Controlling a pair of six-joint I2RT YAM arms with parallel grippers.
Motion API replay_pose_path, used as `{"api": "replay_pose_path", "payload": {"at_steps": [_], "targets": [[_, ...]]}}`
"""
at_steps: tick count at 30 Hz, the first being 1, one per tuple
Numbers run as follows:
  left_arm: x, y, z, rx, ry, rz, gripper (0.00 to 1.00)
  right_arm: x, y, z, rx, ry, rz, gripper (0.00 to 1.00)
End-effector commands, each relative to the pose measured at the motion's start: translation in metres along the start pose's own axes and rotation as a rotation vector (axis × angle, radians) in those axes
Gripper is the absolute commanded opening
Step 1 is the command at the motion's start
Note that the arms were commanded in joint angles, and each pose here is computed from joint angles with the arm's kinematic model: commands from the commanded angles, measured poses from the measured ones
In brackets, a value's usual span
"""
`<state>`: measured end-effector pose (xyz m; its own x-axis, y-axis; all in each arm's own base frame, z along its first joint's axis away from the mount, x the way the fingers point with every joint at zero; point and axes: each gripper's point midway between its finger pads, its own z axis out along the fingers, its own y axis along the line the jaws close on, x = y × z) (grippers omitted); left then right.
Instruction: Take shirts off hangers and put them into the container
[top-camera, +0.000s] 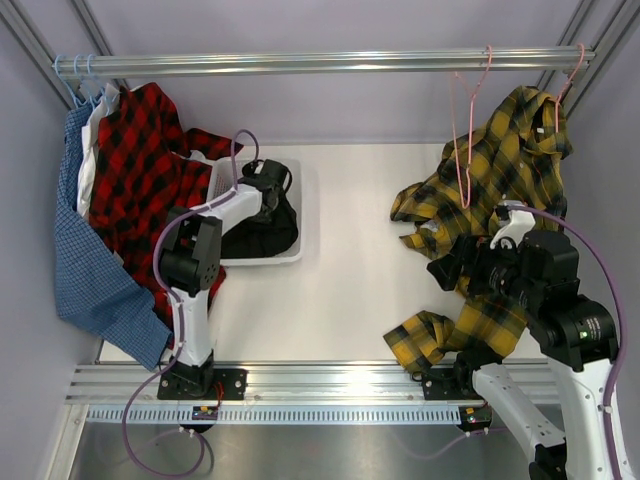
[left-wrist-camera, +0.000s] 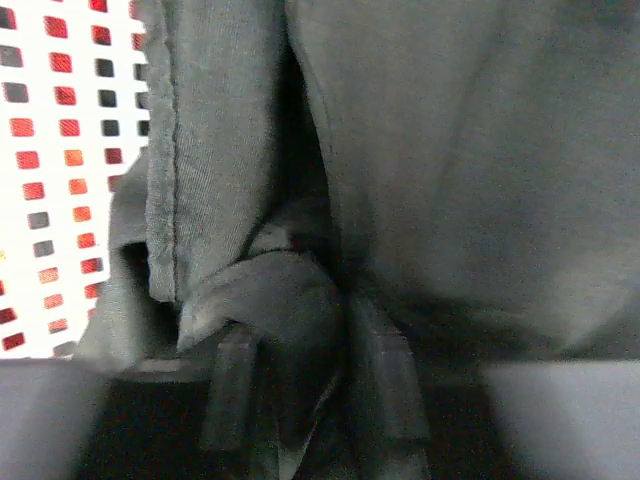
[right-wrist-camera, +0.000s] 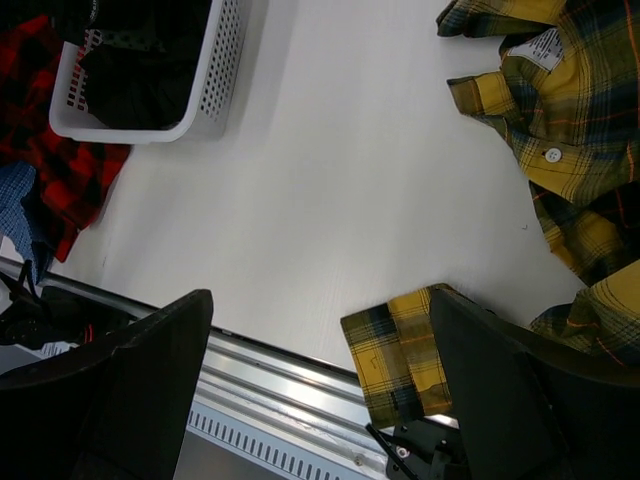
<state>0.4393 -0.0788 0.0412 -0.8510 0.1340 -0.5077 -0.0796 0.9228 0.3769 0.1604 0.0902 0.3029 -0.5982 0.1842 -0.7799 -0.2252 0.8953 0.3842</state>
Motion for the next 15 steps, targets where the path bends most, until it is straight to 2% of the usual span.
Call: {"api": "replay_pose_path", "payload": {"at_steps": [1,2,3,5,6,10,15], "targets": [[0.01,-0.017,-0.006,0.12,0.074,-0.035,0.57,-0.024,0.003,-0.008,0.012,-0.067,-0.037,0.99],[0.007,-0.011,-0.018,0.125,0.063,-0.044,0.66,-0.026,0.003,-0.008,0.019,-0.065,-0.039,0.99],[0.004,-0.007,-0.026,0.129,0.05,-0.057,0.81,-0.034,0.004,-0.014,0.032,-0.086,-0.052,1.0],[-0.005,0.003,-0.047,0.14,0.012,-0.089,0.93,-0.051,0.007,-0.023,0.045,-0.123,-0.065,1.0],[-0.02,0.014,-0.072,0.164,-0.047,-0.122,0.99,-0.054,0.004,-0.026,0.065,-0.123,-0.075,1.0],[-0.051,0.038,-0.134,0.234,-0.172,-0.189,0.99,-0.082,0.002,-0.039,0.133,-0.163,-0.089,1.0],[-0.056,0.068,-0.192,0.28,-0.251,-0.213,0.99,-0.13,-0.018,-0.063,0.342,-0.24,-0.075,1.0]]}}
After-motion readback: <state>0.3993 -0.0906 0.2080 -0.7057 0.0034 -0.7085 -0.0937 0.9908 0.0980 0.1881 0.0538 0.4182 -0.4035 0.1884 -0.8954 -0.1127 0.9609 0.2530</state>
